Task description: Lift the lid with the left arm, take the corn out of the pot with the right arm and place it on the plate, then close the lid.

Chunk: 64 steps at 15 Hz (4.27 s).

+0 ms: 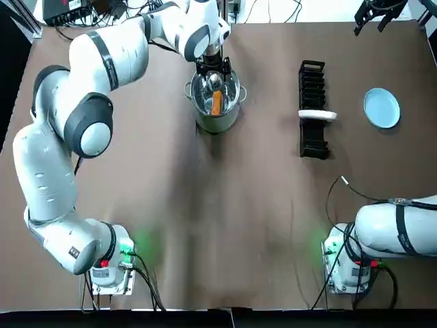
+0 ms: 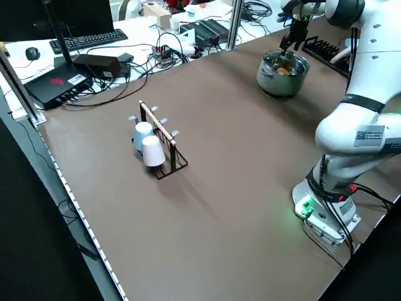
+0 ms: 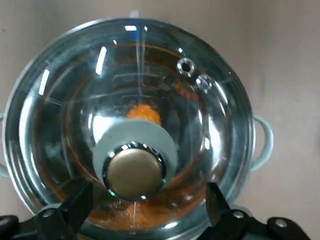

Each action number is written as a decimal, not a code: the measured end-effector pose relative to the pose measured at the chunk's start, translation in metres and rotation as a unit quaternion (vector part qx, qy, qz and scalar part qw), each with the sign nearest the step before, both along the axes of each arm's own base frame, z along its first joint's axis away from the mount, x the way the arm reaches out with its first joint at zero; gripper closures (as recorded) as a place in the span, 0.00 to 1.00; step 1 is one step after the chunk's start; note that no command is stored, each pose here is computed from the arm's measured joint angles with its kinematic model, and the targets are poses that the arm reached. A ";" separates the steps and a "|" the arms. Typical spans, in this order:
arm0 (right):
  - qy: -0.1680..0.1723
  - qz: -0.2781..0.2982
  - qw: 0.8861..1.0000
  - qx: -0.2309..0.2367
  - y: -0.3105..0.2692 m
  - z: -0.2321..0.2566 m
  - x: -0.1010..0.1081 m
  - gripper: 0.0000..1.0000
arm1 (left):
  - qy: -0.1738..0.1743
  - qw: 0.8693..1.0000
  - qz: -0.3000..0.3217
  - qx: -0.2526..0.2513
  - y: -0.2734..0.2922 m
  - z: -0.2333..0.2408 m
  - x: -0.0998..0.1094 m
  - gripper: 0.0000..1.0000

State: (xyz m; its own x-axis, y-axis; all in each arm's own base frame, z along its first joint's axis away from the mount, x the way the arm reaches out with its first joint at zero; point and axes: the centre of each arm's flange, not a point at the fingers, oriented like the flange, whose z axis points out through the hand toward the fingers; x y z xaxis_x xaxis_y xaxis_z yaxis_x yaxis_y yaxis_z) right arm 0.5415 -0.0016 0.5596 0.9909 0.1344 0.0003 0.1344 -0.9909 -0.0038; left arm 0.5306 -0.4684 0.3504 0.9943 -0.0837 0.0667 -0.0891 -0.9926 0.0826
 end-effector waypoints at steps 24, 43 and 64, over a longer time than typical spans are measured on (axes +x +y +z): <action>0.028 0.022 0.999 0.003 0.018 -0.029 0.010 0.00 | -0.013 1.000 -0.003 0.019 -0.005 -0.007 -0.001 0.50; 0.019 0.047 0.998 0.034 0.027 -0.024 0.014 0.01 | 0.000 1.000 -0.001 0.030 -0.006 -0.005 -0.004 0.50; 0.015 0.038 0.997 0.072 0.061 -0.026 0.039 0.04 | 0.013 0.996 0.082 0.041 0.109 0.080 0.065 0.50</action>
State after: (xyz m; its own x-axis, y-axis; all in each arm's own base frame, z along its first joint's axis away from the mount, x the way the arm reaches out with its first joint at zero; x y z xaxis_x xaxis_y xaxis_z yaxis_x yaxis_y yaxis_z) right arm 0.5806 0.0593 0.5333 0.9776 0.2103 -0.0045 0.2072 -0.9667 -0.1501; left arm 0.5952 -0.3596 0.4306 0.9962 0.0763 0.0412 0.0763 -0.9971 0.0011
